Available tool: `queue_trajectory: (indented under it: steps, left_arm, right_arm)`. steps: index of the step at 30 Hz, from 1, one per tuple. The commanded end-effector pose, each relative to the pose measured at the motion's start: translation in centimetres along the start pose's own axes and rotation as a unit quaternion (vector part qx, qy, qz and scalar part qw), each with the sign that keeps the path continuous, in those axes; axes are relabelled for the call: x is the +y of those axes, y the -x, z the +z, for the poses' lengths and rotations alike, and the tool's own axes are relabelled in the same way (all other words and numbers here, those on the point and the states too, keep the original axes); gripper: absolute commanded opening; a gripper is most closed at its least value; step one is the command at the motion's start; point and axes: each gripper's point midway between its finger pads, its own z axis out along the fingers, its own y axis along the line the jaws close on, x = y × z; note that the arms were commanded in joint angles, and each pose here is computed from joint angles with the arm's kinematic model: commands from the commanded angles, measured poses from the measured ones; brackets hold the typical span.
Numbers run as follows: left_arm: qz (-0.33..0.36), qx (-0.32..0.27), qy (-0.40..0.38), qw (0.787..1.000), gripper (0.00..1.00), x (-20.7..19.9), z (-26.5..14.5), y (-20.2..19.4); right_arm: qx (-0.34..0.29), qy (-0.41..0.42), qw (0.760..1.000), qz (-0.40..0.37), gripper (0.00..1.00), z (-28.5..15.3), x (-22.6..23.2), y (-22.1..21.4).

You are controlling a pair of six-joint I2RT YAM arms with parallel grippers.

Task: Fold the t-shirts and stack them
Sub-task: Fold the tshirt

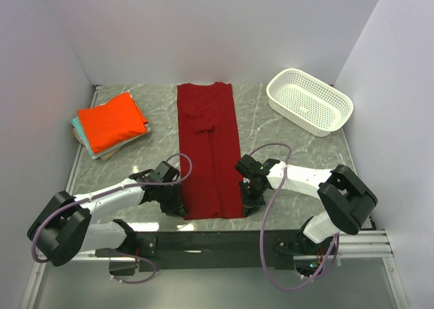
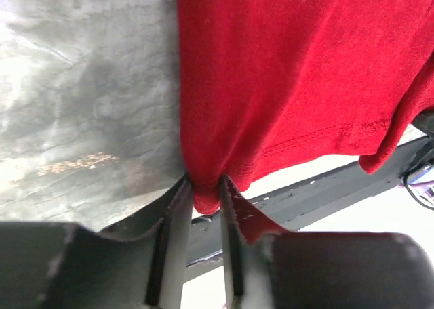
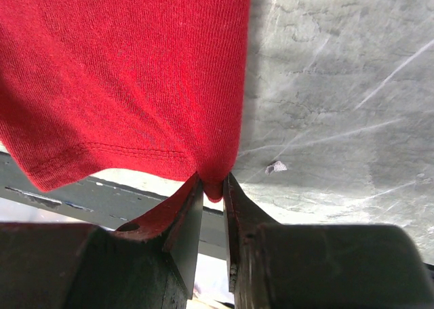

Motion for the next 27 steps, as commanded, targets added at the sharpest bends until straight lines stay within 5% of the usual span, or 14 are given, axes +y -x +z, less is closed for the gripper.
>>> queue_trajectory:
  steps: [1,6,9,13,27]
  left_arm:
    - [0.004,0.005,0.000,1.000,0.26,0.2,0.6,-0.3]
    - [0.004,0.007,0.004,1.000,0.10,0.2,0.8,-0.4]
    - [0.005,0.006,0.007,1.000,0.00,0.3,0.8,-0.3]
    - [0.001,-0.007,0.015,1.000,0.00,0.5,0.3,-0.1]
    - [-0.003,-0.023,0.023,0.999,0.00,0.5,-0.8,0.2]
  right_arm:
    - [-0.005,-0.006,1.000,0.003,0.25,0.2,-0.6,-0.2]
    - [-0.006,-0.003,1.000,0.003,0.24,0.2,-0.5,-0.3]
    - [-0.006,-0.003,1.000,0.002,0.14,0.1,-0.5,-0.3]
    - [-0.007,-0.009,1.000,0.001,0.00,0.0,-0.7,-0.2]
    - [-0.009,-0.016,1.000,0.010,0.00,-0.5,-1.2,-0.7]
